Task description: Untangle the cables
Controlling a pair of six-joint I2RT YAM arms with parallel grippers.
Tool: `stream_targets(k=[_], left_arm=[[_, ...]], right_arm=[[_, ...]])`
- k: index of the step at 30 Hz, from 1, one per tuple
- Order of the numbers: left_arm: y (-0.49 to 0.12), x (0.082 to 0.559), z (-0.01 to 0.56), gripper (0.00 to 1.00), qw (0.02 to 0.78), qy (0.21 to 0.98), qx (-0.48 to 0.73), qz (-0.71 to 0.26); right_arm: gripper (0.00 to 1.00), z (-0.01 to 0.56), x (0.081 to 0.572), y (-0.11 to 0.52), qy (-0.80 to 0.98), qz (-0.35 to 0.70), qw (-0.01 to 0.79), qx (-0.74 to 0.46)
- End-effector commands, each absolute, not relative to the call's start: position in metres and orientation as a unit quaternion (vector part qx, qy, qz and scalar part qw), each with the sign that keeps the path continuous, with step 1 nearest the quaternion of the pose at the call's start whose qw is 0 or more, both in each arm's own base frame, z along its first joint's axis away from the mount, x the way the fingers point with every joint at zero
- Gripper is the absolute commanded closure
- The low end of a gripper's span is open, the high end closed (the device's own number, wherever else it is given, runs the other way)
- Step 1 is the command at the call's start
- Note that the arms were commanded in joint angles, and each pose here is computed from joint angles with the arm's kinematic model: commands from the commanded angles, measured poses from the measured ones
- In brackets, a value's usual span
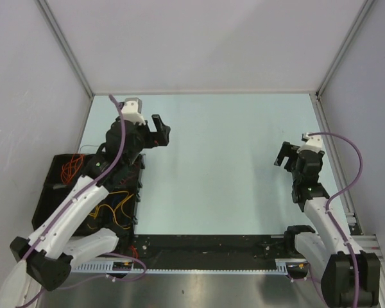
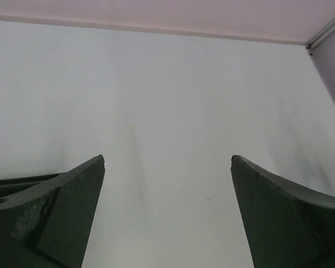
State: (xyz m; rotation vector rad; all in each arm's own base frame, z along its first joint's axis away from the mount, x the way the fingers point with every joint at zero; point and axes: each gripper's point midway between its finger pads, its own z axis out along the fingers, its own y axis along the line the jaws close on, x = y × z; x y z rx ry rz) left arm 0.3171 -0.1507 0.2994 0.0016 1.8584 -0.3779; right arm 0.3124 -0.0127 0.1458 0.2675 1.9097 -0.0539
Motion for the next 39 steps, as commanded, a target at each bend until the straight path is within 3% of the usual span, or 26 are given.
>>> stream_targets(k=[1, 10, 17, 19, 39], left_arm=[[-0.148, 0.297, 0.321, 0.0, 0.59, 0.776, -0.043, -0.217], [-0.135, 0.269, 0.345, 0.0, 0.611, 0.757, -0.028, -0.23], [-0.128, 0.259, 0.345, 0.0, 0.61, 0.76, -0.02, -0.221], [-0.132, 0.259, 0.345, 0.0, 0.613, 0.755, -0.013, -0.23], [-0.138, 0.283, 0.321, 0.0, 0.608, 0.765, -0.022, -0.21]], right_arm=[[0.0, 0.162, 0.34, -0.02, 0.748, -0.005, 0.654, 0.117], [0.01, 0.135, 0.36, -0.032, 0.718, -0.013, 0.685, 0.121], [0.02, 0.107, 0.379, -0.009, 0.726, 0.017, 0.685, 0.047], [0.0, 0.094, 0.384, -0.005, 0.757, 0.015, 0.652, 0.043], [0.0, 0.093, 0.381, -0.012, 0.755, -0.008, 0.654, 0.051]])
